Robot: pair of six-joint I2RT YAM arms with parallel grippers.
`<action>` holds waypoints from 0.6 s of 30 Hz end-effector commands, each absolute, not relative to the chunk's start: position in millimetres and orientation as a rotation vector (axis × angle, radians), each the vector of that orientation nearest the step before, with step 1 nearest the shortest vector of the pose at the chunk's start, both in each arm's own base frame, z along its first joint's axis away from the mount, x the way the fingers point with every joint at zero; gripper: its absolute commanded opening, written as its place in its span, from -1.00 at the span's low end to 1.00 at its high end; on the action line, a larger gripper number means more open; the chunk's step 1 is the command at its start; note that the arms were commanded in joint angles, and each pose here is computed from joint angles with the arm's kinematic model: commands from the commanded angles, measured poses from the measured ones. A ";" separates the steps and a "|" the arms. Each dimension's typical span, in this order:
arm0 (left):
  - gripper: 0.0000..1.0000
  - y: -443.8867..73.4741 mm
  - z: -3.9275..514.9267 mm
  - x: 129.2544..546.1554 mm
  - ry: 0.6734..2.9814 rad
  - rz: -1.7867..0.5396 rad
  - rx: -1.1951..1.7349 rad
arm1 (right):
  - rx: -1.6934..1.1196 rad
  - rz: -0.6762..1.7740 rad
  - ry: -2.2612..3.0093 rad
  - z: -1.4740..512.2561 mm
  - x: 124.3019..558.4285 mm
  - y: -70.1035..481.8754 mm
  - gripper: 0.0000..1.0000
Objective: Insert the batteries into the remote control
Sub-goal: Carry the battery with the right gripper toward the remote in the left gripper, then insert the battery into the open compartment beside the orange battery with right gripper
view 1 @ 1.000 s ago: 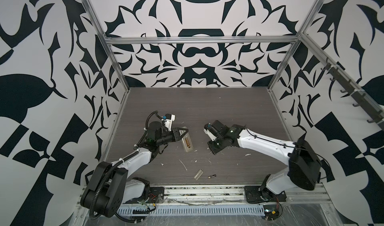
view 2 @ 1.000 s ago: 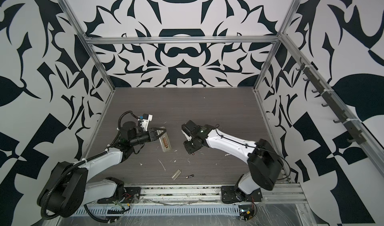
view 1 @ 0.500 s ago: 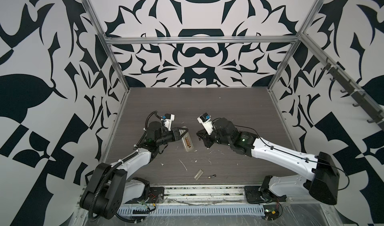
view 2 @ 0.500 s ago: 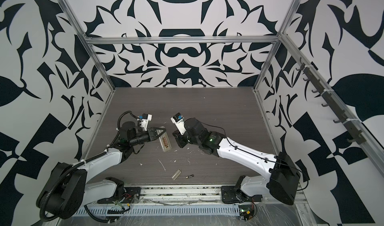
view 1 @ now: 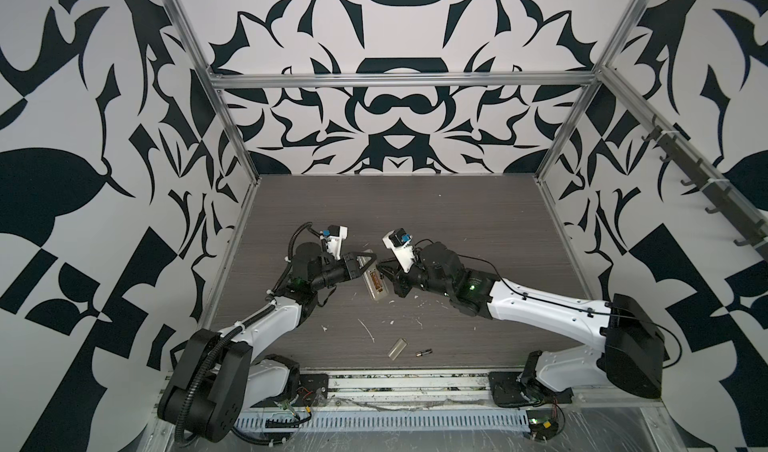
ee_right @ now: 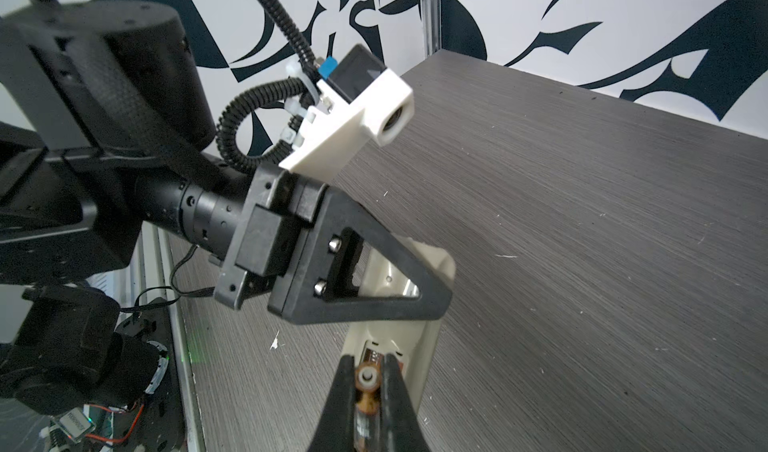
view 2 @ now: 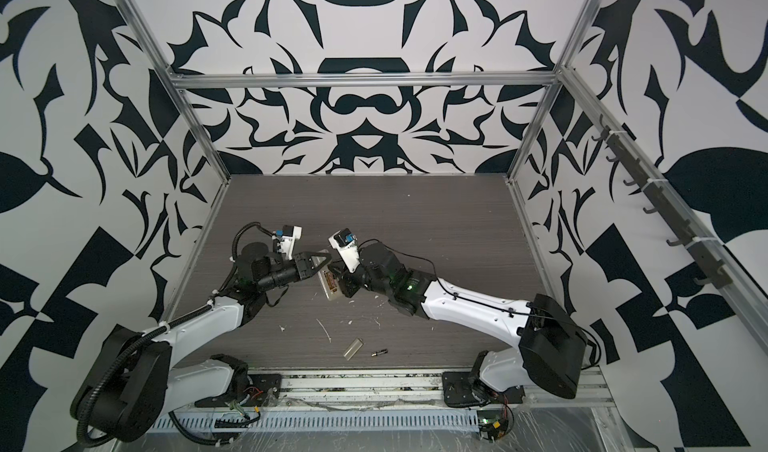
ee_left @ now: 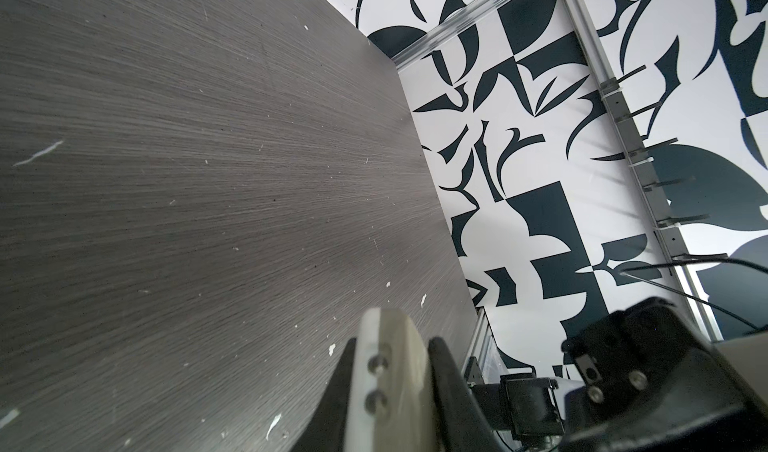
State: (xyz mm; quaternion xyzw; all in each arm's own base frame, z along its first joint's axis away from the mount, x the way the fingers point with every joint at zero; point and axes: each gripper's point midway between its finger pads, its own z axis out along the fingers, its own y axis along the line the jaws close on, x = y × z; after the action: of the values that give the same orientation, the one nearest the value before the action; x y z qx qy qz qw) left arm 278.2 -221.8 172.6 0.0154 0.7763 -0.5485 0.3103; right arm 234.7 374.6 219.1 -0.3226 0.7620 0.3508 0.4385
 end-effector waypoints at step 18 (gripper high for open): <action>-1.00 -224.0 195.3 279.0 1.972 -1.488 0.053 | -0.793 0.879 1.825 221.1 239.0 384.6 -1.00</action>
State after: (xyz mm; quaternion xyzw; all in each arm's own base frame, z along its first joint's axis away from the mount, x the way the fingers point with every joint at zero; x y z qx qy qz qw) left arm 279.3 -222.2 179.6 0.0084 0.7685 -0.5584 0.3123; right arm 237.5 381.4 206.6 -0.3248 0.7604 0.3501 0.4402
